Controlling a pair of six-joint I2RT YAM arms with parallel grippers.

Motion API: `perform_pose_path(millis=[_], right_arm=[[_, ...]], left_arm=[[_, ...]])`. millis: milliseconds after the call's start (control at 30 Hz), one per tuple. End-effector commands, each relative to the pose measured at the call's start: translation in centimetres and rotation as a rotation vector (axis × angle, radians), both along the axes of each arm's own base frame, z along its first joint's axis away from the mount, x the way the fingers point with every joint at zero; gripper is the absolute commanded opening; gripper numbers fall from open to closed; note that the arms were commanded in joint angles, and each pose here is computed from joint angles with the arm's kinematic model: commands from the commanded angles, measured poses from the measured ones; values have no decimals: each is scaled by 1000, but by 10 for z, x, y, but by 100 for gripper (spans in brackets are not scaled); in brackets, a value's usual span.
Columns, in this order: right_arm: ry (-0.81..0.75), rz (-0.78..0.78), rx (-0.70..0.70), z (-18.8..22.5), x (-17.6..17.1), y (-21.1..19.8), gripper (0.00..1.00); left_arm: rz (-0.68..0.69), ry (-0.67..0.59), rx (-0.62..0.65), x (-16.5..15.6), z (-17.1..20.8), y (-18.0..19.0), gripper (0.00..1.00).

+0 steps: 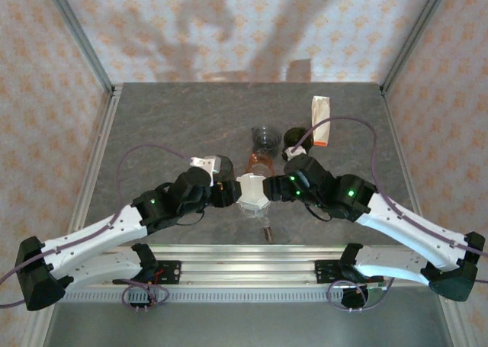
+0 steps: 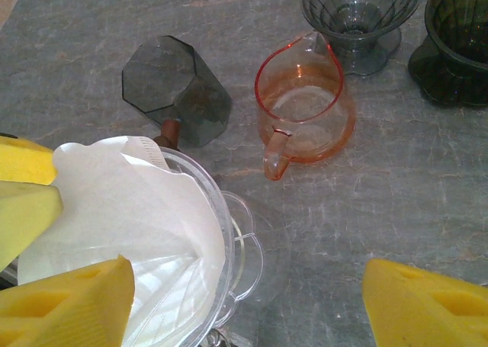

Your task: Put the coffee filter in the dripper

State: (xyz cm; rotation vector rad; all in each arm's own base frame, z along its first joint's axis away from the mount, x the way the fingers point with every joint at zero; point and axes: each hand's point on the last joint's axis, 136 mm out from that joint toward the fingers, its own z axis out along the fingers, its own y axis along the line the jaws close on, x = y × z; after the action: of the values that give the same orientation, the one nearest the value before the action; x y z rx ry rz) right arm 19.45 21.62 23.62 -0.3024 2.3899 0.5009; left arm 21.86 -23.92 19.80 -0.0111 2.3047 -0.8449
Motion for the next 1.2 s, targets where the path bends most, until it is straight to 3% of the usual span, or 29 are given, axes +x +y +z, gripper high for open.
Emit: perform_pose_path(millis=[0, 433, 600, 833, 1067, 1167], right_arm=[[-38, -40, 19, 7, 3, -7, 78], [-139, -126, 55, 18, 7, -31, 78], [-166, -207, 63, 8, 9, -49, 78], [-106, -187, 28, -17, -1, -55, 77], [-62, -172, 46, -35, -10, -56, 78], [-61, -177, 49, -38, -13, -59, 77]], left_arm=[[21, -29, -23, 2, 12, 3, 66], [97, -128, -14, 1, 44, 33, 69], [172, -66, -3, 13, 16, 57, 67], [283, 17, -26, 47, -20, 79, 60], [365, 45, 31, 94, -39, 96, 60], [356, 84, 91, 108, -55, 94, 54]])
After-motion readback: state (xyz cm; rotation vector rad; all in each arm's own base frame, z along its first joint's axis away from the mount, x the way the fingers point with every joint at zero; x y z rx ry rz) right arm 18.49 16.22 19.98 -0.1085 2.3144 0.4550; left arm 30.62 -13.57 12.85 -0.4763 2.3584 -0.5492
